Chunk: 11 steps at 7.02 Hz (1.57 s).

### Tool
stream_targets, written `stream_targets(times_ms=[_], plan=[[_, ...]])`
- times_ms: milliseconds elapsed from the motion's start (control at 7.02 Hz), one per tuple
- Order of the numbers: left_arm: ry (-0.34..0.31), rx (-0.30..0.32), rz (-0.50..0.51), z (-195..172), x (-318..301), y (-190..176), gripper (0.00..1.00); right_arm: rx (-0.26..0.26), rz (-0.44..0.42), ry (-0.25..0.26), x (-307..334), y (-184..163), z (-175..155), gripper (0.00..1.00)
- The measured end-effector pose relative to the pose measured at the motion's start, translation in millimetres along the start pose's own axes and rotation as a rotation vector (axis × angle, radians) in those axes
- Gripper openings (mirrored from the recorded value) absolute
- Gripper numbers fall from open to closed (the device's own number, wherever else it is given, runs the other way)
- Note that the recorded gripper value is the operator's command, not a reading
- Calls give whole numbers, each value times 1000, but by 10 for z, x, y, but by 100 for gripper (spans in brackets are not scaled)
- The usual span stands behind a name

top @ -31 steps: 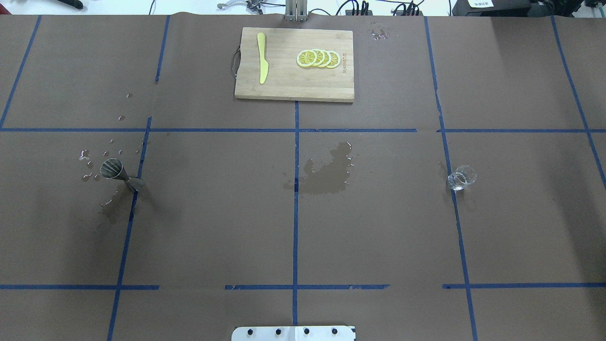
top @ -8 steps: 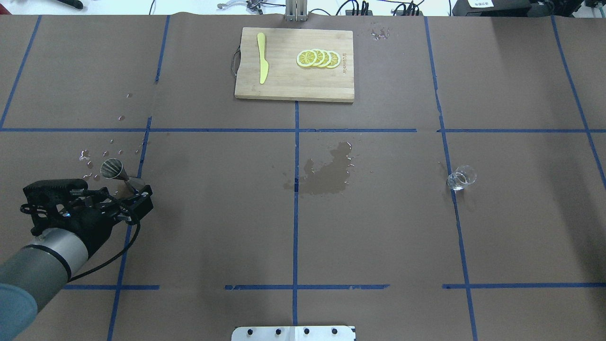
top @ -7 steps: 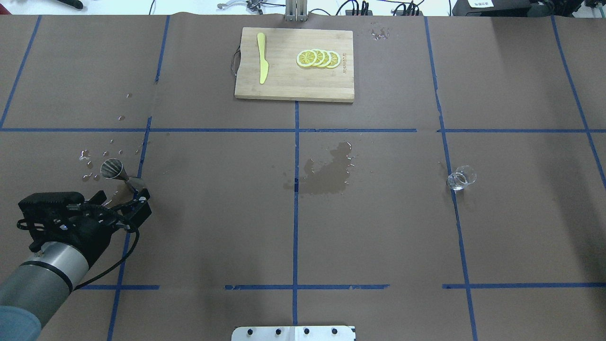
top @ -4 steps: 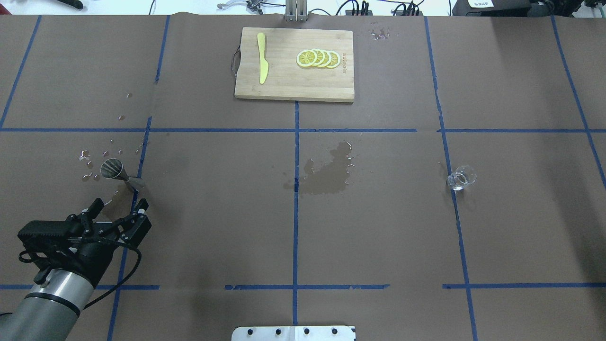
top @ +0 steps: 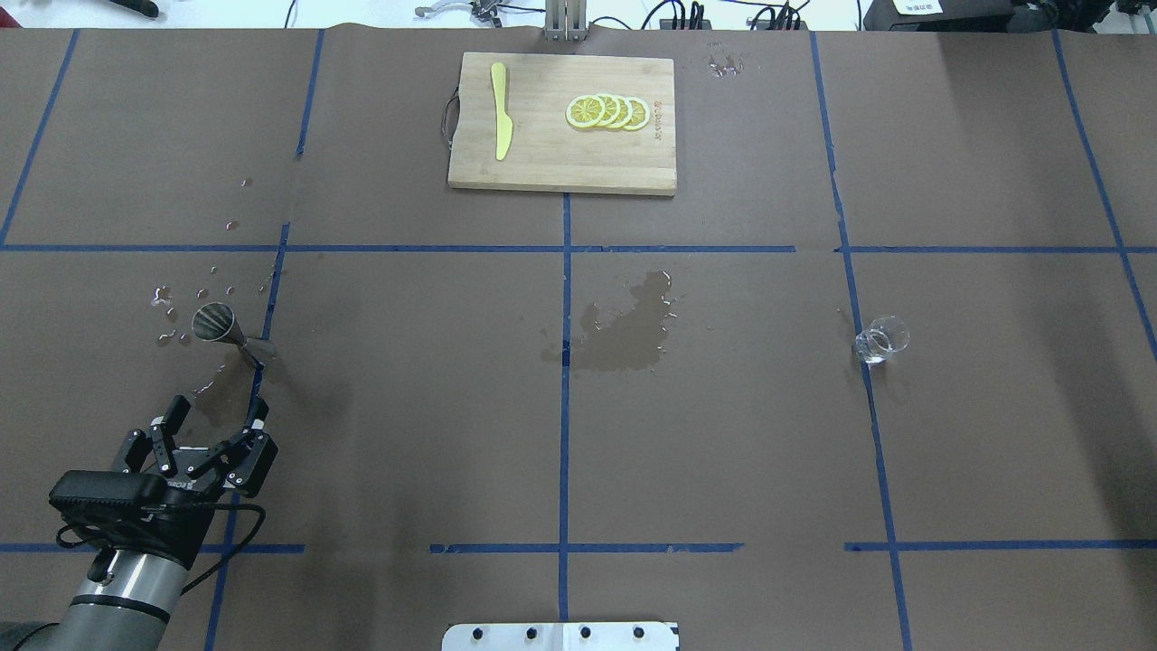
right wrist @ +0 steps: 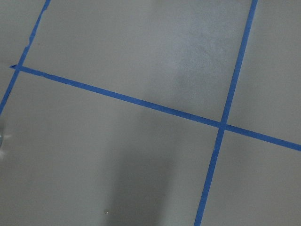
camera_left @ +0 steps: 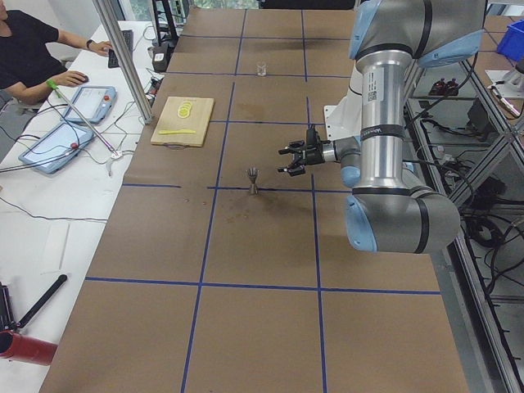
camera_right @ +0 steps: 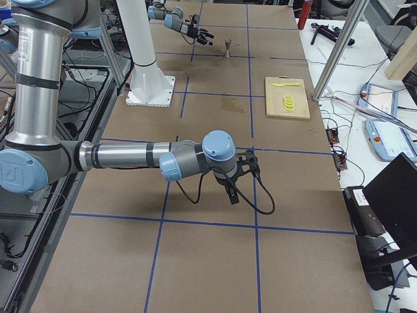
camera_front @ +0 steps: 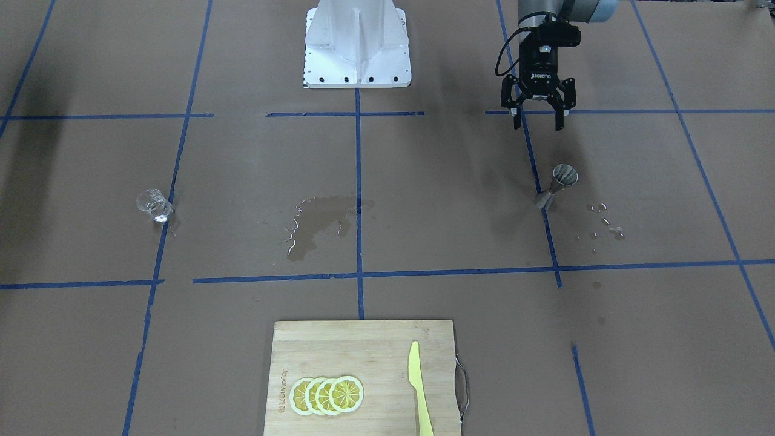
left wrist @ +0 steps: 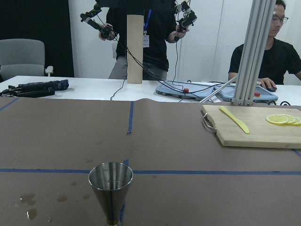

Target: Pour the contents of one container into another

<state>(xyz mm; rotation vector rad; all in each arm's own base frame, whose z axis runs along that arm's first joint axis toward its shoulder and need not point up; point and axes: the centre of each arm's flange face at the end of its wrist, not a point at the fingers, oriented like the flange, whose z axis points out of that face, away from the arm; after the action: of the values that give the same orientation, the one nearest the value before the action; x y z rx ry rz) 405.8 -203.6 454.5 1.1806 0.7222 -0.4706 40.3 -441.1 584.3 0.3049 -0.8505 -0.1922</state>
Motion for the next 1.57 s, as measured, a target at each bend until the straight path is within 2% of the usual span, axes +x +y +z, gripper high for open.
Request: stream_targets(times_ms=[285, 854, 1281, 1566], plan=[[-5, 24, 22, 60, -125, 198, 98, 2, -3, -1, -7, -21, -6, 100], [-8, 29, 29, 146, -225, 421, 98, 5, -6, -1, -12, -44, -10, 100], [-63, 57, 46, 441, -470, 462, 98, 5, -6, -1, -10, -54, -8, 100], [-90, 46, 49, 600, -477, 437, 98, 5, -6, -1, -9, -59, -8, 100]])
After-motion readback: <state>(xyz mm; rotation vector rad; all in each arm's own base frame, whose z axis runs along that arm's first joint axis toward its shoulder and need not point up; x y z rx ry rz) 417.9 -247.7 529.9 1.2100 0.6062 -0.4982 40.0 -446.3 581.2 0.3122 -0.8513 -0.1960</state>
